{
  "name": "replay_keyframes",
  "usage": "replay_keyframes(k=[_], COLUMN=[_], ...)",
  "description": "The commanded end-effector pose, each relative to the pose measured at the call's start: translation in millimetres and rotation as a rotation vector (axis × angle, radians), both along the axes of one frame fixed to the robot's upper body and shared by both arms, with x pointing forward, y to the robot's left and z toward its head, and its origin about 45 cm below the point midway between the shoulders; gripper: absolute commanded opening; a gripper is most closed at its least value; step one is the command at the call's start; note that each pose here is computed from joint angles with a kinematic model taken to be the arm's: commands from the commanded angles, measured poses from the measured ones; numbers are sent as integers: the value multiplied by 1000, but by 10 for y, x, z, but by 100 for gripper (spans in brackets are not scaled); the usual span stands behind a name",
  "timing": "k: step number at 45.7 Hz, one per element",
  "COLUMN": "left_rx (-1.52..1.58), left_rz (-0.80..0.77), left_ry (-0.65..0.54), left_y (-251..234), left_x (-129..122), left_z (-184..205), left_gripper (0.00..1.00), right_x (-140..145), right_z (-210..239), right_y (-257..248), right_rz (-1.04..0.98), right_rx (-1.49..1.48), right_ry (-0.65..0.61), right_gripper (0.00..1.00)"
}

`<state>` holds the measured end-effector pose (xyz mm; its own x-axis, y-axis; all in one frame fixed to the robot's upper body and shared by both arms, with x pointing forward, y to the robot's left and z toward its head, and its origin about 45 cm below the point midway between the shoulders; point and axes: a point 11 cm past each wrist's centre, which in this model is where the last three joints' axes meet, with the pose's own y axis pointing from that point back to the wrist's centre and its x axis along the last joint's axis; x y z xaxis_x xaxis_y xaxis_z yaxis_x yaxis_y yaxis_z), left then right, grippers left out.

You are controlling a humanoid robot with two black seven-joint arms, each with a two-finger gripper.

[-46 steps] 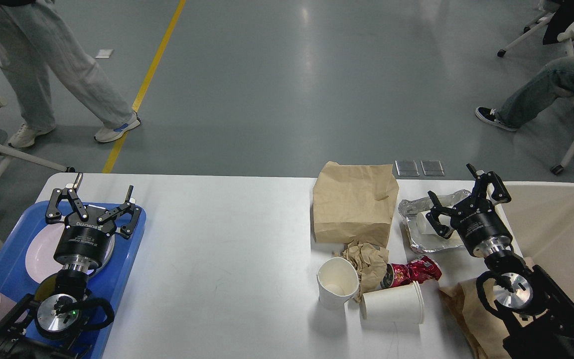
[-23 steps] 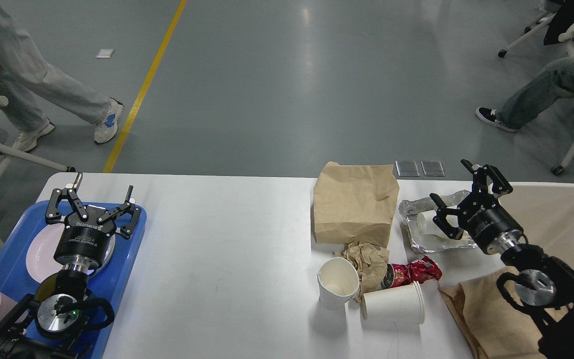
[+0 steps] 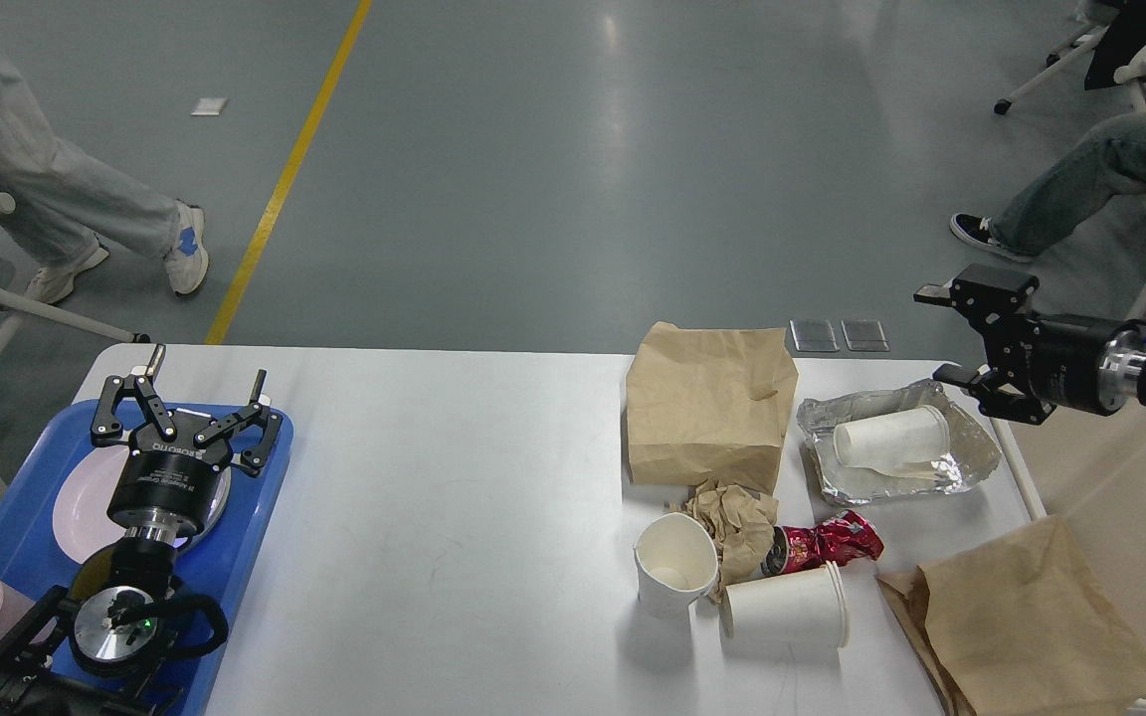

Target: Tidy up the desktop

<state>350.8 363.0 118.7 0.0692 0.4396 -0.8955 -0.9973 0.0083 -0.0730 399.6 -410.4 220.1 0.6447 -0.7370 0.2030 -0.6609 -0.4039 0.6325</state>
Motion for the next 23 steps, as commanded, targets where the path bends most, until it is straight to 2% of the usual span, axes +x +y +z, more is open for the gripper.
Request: replay_keyframes(k=[1, 5, 16, 23], left_rx=[0, 0, 0, 0], left_rz=[-1, -1, 0, 0], left_ry=[1, 1, 0, 0], left_y=[-3, -3, 1, 1], left_x=[0, 0, 0, 0], left_z=[-1, -1, 0, 0], left_gripper=[96, 96, 96, 96], right_x=[23, 88, -155, -449], right_z=[124, 227, 614, 1051], right_y=[-43, 80, 602, 851], right_rz=[150, 279, 613, 694], right_rx=[-291, -476, -691, -747], right_ry=[101, 168, 502, 546], right_gripper=[100, 100, 100, 100])
